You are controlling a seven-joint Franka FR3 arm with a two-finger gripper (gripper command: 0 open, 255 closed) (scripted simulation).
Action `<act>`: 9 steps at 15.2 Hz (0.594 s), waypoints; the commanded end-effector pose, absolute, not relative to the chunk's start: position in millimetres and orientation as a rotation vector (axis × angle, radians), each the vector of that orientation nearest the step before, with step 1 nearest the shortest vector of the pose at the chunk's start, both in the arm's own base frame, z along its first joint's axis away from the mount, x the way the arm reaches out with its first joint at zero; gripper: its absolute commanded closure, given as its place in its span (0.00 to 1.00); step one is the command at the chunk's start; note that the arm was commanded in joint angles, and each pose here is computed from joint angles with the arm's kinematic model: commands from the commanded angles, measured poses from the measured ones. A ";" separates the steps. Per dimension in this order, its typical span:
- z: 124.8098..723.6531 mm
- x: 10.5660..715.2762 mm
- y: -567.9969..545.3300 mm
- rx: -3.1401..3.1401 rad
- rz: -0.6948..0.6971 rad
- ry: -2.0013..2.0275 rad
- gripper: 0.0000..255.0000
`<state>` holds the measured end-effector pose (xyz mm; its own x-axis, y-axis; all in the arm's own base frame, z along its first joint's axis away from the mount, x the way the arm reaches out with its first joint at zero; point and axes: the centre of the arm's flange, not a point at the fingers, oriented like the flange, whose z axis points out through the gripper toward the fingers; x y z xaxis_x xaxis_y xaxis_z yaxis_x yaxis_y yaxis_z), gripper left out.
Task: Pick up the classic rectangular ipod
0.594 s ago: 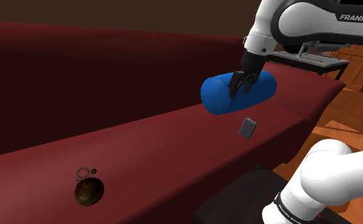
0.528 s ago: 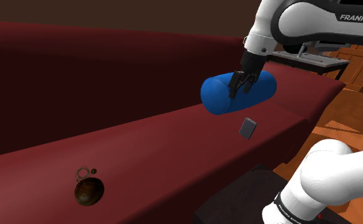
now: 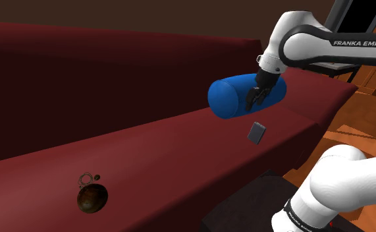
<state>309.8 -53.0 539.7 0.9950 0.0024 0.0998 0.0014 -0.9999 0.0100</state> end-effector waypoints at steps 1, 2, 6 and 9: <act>521.9 308.6 -72.0 3.133 0.154 0.026 0.00; 513.4 308.6 -82.6 3.136 0.152 0.036 0.00; 479.0 309.0 -124.5 3.147 0.144 0.075 0.00; 459.3 309.4 -141.8 3.151 0.141 0.092 0.00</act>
<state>309.0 -136.3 466.1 0.9945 0.0537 0.0896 0.0549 -0.9984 -0.0110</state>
